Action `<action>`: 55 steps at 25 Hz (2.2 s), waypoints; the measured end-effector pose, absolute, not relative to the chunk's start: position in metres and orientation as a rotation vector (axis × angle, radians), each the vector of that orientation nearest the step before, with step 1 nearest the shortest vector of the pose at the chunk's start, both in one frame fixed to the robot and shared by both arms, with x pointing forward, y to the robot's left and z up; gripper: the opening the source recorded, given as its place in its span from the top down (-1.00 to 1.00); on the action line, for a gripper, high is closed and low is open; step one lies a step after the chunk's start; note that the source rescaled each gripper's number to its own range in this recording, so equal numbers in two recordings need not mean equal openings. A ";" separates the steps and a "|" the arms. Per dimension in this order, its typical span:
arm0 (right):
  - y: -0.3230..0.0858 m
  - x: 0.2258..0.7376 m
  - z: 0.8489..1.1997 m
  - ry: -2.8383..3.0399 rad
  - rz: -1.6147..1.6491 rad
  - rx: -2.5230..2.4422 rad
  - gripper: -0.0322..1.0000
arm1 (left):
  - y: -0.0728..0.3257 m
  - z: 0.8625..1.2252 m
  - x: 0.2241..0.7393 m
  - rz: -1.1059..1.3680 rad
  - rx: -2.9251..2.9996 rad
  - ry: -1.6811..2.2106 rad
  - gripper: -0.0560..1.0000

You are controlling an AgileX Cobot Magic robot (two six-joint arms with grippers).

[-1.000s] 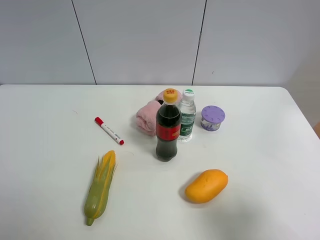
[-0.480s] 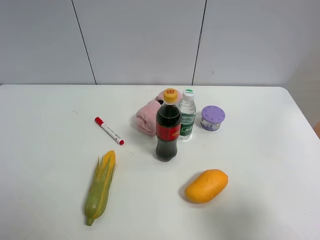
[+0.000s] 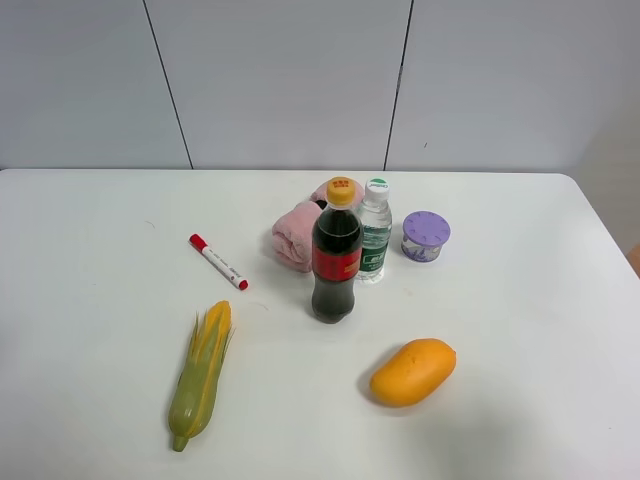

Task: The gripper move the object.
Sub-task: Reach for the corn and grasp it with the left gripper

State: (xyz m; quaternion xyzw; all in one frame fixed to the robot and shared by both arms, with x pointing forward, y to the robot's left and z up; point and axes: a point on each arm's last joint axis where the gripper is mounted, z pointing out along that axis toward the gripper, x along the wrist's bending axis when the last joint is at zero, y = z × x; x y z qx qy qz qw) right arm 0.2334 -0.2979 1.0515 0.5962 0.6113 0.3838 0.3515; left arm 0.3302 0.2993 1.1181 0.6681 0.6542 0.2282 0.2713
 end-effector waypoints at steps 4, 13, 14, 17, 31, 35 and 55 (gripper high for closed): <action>-0.298 0.233 1.052 1.582 0.994 1.543 -1.00 | 0.298 1.103 0.375 0.365 1.933 1.808 -1.00; -0.298 0.233 1.052 1.581 0.993 1.543 -1.00 | 0.260 1.087 0.408 0.256 2.129 1.562 -1.00; -0.298 0.233 1.052 1.581 0.993 1.543 -1.00 | 0.254 1.087 0.409 0.272 2.134 1.542 -1.00; -0.298 0.233 1.052 1.581 0.993 1.543 -1.00 | 0.235 1.079 0.414 0.314 2.221 1.519 -1.00; -0.298 0.234 1.052 1.580 0.994 1.541 -1.00 | 0.158 1.005 0.453 0.351 2.421 1.552 -1.00; -0.298 0.234 1.052 1.579 0.995 1.541 -1.00 | 0.150 0.983 0.462 0.310 2.457 1.591 -1.00; -0.298 0.234 1.052 1.579 0.995 1.541 -1.00 | 0.152 0.901 0.443 0.157 2.357 1.663 -1.00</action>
